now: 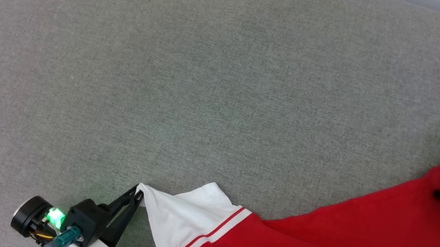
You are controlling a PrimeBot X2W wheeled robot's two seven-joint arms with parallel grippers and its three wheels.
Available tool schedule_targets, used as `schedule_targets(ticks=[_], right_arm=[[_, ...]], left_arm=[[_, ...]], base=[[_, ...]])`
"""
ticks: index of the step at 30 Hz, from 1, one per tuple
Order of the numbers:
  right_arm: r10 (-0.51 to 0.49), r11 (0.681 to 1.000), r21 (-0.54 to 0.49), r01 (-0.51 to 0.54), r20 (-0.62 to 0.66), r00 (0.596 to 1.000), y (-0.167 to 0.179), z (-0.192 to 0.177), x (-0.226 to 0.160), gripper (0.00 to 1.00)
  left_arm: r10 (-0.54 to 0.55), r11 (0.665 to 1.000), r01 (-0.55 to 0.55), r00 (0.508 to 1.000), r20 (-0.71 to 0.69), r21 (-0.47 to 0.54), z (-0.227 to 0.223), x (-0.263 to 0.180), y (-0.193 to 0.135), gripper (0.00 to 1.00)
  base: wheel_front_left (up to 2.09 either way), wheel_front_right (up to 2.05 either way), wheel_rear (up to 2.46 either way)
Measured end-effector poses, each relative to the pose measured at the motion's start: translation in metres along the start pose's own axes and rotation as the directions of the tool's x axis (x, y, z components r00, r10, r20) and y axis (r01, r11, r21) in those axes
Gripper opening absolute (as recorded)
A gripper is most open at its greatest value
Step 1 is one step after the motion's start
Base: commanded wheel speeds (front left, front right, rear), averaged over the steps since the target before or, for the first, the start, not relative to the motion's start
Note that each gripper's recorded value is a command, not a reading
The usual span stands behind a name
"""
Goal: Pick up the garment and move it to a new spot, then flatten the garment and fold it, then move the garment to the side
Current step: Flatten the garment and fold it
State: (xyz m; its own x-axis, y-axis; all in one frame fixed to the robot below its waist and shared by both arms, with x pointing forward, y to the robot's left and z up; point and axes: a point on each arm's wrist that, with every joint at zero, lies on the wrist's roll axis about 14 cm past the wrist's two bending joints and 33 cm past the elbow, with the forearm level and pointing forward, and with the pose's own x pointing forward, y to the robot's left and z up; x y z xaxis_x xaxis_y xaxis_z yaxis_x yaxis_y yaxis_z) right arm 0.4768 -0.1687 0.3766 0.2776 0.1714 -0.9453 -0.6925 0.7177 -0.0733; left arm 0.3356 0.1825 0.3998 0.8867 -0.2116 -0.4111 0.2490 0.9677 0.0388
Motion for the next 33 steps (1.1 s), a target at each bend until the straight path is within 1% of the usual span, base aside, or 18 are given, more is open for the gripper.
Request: schedule_targets(ticks=[4, 5, 6, 10, 13, 16, 19, 21, 25, 28, 31, 33], right_arm=[[0.032, 0.999, -0.003, -0.032, -0.009, 0.999, 0.007, -0.003, 0.009, 1.0], [0.033, 0.999, -0.008, -0.033, -0.009, 0.999, 0.008, -0.004, 0.009, 0.31], [0.033, 0.999, -0.018, -0.033, -0.004, 0.999, 0.009, -0.004, 0.008, 0.0], [0.039, 0.999, -0.032, -0.037, 0.053, 0.998, 0.016, -0.002, 0.001, 0.0], [0.022, 0.999, -0.035, -0.018, 0.108, 0.994, 0.017, 0.001, -0.011, 0.0], [0.007, 0.999, -0.035, 0.0, 0.197, 0.98, 0.019, 0.01, -0.03, 0.0], [-0.025, 0.998, -0.043, 0.04, 0.3, 0.954, 0.018, 0.019, -0.056, 0.0], [-0.053, 0.997, -0.039, 0.073, 0.374, 0.926, 0.016, 0.025, -0.076, 0.0], [-0.099, 0.992, -0.023, 0.122, 0.455, 0.885, 0.014, 0.02, -0.113, 0.0], [-0.137, 0.986, -0.01, 0.169, 0.535, 0.834, 0.011, 0.025, -0.145, 0.0], [-0.181, 0.978, 0.025, 0.208, 0.602, 0.777, 0.005, 0.028, -0.174, 0.0], [-0.22, 0.969, 0.057, 0.242, 0.654, 0.724, -0.003, 0.033, -0.196, 0.0]], left_arm=[[0.006, 1.0, -0.006, 1.0, -0.014, -0.004, -0.005, 0.0, 0.0, 0.0], [0.006, 1.0, -0.006, 1.0, -0.014, -0.005, -0.005, 0.0, 0.0, 0.0], [0.006, 1.0, -0.006, 1.0, -0.014, -0.005, -0.006, 0.0, 0.0, 0.0], [0.006, 1.0, -0.006, 1.0, 0.001, 0.001, -0.003, -0.002, 0.001, 0.0], [0.001, 1.0, -0.002, 1.0, 0.022, 0.009, 0.003, -0.005, 0.0, 0.0], [-0.004, 1.0, 0.003, 0.999, 0.043, 0.021, 0.008, -0.012, -0.001, 0.0], [-0.003, 0.999, 0.0, 0.996, 0.085, 0.035, 0.02, -0.016, 0.0, 0.0], [0.004, 0.998, -0.011, 0.992, 0.124, 0.056, 0.032, -0.02, 0.005, 0.0], [-0.012, 0.994, -0.013, 0.975, 0.221, 0.112, 0.068, -0.025, 0.007, 0.0], [-0.043, 0.985, -0.01, 0.952, 0.305, 0.171, 0.103, -0.026, 0.007, 0.0], [-0.088, 0.974, 0.003, 0.925, 0.37, 0.226, 0.138, -0.023, 0.001, 0.0], [-0.115, 0.966, 0.004, 0.901, 0.418, 0.258, 0.164, -0.021, -0.002, 0.0]], base=[[0.0, 0.0, 0.0], [0.0, 0.0, 0.0], [0.0, 0.0, 0.0], [0.0, 0.0, 0.0], [0.0, 0.0, 0.0], [0.0, 0.0, 0.0], [0.0, 0.0, 0.0], [0.0, 0.0, 0.0], [0.0, 0.0, 0.0], [0.0, 0.0, 0.0], [0.0, 0.0, 0.0], [0.0, 0.0, 0.0]])
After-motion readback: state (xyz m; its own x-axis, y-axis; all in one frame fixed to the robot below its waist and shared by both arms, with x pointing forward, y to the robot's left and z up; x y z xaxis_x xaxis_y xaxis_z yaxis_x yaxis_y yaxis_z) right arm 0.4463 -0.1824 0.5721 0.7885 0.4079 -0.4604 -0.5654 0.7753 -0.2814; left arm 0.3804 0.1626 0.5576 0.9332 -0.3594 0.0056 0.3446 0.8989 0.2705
